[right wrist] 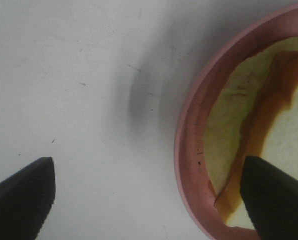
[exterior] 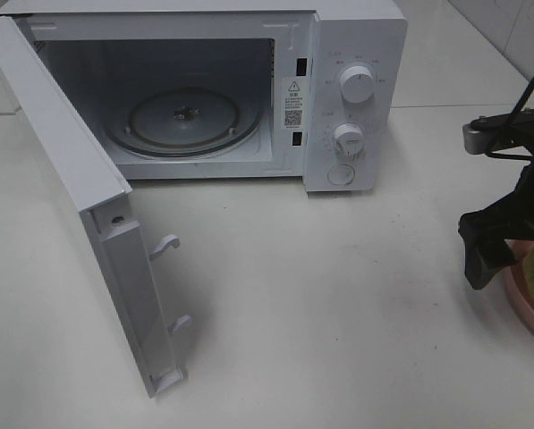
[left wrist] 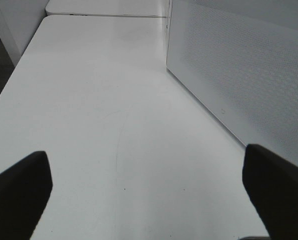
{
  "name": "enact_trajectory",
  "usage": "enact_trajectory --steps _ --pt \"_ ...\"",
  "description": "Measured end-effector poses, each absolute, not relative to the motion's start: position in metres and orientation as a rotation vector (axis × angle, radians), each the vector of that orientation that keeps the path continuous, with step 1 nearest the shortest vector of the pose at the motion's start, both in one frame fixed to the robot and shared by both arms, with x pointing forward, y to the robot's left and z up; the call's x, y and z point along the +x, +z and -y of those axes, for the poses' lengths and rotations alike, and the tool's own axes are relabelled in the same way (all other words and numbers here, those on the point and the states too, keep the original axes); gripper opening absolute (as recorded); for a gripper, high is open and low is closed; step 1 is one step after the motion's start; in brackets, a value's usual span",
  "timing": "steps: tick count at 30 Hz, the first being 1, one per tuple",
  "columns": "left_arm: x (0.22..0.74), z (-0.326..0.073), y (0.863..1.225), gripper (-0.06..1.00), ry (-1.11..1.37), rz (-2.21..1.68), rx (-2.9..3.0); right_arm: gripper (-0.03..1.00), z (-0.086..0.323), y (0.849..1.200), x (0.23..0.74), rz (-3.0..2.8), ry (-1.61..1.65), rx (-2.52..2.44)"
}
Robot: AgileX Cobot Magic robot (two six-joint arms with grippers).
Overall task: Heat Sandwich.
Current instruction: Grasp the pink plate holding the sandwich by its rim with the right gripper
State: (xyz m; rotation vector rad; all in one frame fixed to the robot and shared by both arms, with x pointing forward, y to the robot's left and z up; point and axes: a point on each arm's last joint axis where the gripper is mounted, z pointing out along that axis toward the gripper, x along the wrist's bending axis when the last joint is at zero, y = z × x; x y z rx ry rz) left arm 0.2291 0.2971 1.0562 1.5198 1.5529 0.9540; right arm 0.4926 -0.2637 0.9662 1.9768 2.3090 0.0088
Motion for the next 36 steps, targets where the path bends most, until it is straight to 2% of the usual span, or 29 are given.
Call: enact_trajectory --steps 10,36 --pt "0.229 -0.297 1.056 0.96 0.954 -1.553 1.52 0.92 0.27 0.955 0.493 -2.276 0.043 1.991" --pt "0.229 -0.297 1.056 0.96 0.954 -1.553 1.52 0.87 0.269 0.89 0.513 -2.329 -0.067 1.995"
